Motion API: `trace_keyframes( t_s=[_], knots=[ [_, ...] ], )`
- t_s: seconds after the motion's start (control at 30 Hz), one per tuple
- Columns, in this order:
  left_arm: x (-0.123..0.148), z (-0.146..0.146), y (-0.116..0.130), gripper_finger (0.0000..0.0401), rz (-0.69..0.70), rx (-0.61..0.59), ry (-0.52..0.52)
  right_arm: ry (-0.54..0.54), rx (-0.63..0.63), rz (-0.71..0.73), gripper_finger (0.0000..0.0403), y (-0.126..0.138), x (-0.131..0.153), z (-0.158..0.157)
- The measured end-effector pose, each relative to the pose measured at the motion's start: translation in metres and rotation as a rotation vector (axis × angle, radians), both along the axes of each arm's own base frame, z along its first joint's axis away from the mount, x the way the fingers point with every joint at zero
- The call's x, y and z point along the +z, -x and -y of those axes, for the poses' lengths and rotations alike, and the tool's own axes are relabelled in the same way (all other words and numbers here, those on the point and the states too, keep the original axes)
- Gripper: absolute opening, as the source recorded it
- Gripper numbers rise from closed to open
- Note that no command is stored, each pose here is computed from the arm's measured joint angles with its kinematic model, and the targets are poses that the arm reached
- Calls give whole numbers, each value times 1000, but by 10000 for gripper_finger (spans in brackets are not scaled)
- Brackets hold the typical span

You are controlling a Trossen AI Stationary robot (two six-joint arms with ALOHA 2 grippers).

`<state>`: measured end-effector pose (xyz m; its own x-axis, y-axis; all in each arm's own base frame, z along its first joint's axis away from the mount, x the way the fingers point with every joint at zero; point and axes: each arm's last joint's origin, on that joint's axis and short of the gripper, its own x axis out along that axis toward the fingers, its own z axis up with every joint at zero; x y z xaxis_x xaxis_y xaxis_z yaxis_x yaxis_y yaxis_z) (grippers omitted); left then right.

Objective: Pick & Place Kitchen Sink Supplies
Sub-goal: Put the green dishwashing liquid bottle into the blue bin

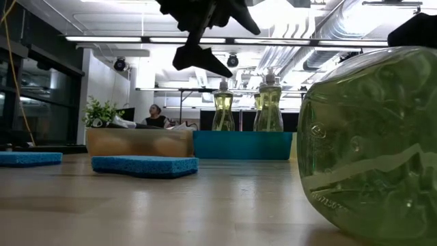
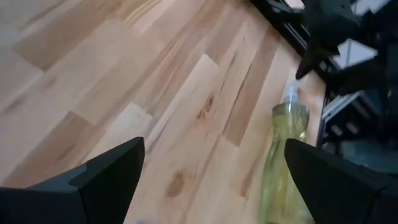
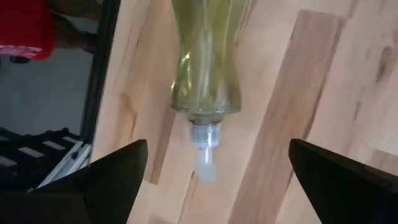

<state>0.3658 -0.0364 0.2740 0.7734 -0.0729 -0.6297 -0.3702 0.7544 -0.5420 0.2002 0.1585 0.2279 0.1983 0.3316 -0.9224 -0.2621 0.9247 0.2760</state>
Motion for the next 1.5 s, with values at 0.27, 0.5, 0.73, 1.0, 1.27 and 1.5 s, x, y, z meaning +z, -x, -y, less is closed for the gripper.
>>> trace_keyframes(
  t_s=[0.27, 0.5, 0.73, 1.0, 1.27, 1.5],
  knots=[
    [1, 10, 1, 381, -4, 52, 92, 58, -27, 126, 385, 4, 2, -13],
    [-12, 11, -8, 381, -10, 154, 134, 131, -31, 212, 385, 13, 3, -25],
    [-39, 22, -30, 381, 7, 100, 205, 89, -112, 225, 385, 18, 2, -37],
    [-59, 27, -39, 381, -36, 4, 272, 30, -146, 251, 385, 9, -18, -63],
    [-58, 32, -38, 381, -22, -56, 211, 126, -153, 190, 385, 1, -50, -69],
    [-60, 34, -36, 381, -39, -60, 203, 177, -158, 126, 385, -2, -71, -72]
  ],
)
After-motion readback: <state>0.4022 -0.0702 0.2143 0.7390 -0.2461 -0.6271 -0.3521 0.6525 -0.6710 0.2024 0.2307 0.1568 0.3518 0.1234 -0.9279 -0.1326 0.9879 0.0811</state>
